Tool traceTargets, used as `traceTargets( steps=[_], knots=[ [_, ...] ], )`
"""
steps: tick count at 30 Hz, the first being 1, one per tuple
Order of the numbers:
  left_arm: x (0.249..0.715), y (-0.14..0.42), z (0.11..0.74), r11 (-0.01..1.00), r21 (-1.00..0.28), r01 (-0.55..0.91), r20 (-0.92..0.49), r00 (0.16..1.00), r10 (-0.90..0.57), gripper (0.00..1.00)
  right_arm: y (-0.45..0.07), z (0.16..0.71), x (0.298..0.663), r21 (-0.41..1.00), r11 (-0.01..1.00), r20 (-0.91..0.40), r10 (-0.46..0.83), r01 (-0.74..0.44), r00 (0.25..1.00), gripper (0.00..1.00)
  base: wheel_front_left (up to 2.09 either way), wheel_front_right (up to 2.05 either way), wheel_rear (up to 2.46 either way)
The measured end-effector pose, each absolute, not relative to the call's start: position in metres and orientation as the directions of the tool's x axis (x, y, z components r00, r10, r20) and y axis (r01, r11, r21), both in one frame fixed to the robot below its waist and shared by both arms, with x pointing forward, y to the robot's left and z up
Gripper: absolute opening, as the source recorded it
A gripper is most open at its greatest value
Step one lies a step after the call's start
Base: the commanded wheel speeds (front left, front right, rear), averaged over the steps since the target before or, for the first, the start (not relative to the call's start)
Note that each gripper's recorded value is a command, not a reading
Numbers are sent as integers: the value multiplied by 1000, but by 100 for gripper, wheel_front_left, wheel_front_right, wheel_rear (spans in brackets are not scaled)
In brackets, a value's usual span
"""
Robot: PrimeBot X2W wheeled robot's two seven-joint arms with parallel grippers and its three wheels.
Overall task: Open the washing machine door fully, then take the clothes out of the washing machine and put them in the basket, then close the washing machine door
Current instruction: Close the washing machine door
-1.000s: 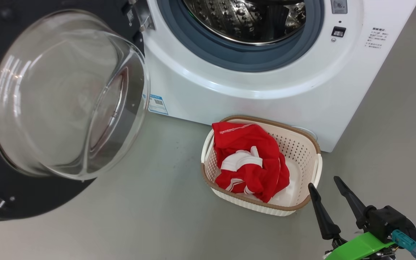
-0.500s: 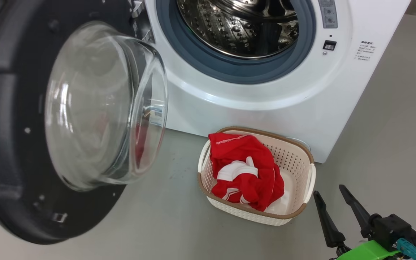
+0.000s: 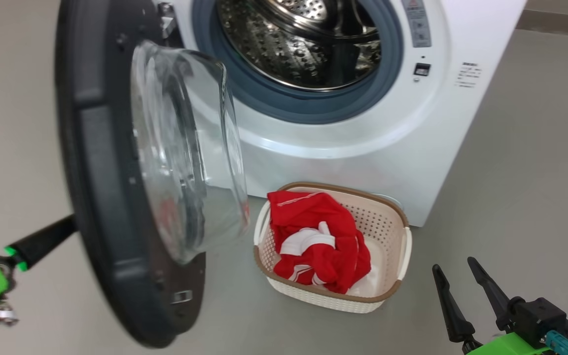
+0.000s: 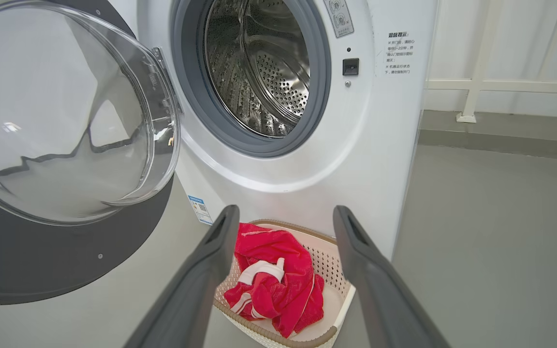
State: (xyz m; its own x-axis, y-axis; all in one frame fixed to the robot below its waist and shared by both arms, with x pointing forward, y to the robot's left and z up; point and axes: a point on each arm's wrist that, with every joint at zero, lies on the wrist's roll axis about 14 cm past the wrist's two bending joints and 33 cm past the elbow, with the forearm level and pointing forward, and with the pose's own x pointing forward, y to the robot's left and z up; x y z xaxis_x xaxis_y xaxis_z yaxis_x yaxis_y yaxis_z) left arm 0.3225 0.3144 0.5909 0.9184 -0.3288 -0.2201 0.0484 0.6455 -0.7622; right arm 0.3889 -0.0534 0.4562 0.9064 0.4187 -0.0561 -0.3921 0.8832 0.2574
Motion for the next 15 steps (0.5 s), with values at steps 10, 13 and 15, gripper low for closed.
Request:
traceTargets(
  steps=[10,13,15],
  knots=[
    [354,250,603,616,-760,208,-122,885,-449,0,-74,458,385,260,906,-54,358,-333,932,100,0,0,0],
    [365,235,603,616,-752,234,-107,879,-465,0,-80,457,384,261,912,-56,342,-317,938,100,0,0,0],
    [370,228,603,611,-753,247,-96,876,-472,0,-83,457,383,261,915,-56,331,-306,942,100,0,0,0]
  ],
)
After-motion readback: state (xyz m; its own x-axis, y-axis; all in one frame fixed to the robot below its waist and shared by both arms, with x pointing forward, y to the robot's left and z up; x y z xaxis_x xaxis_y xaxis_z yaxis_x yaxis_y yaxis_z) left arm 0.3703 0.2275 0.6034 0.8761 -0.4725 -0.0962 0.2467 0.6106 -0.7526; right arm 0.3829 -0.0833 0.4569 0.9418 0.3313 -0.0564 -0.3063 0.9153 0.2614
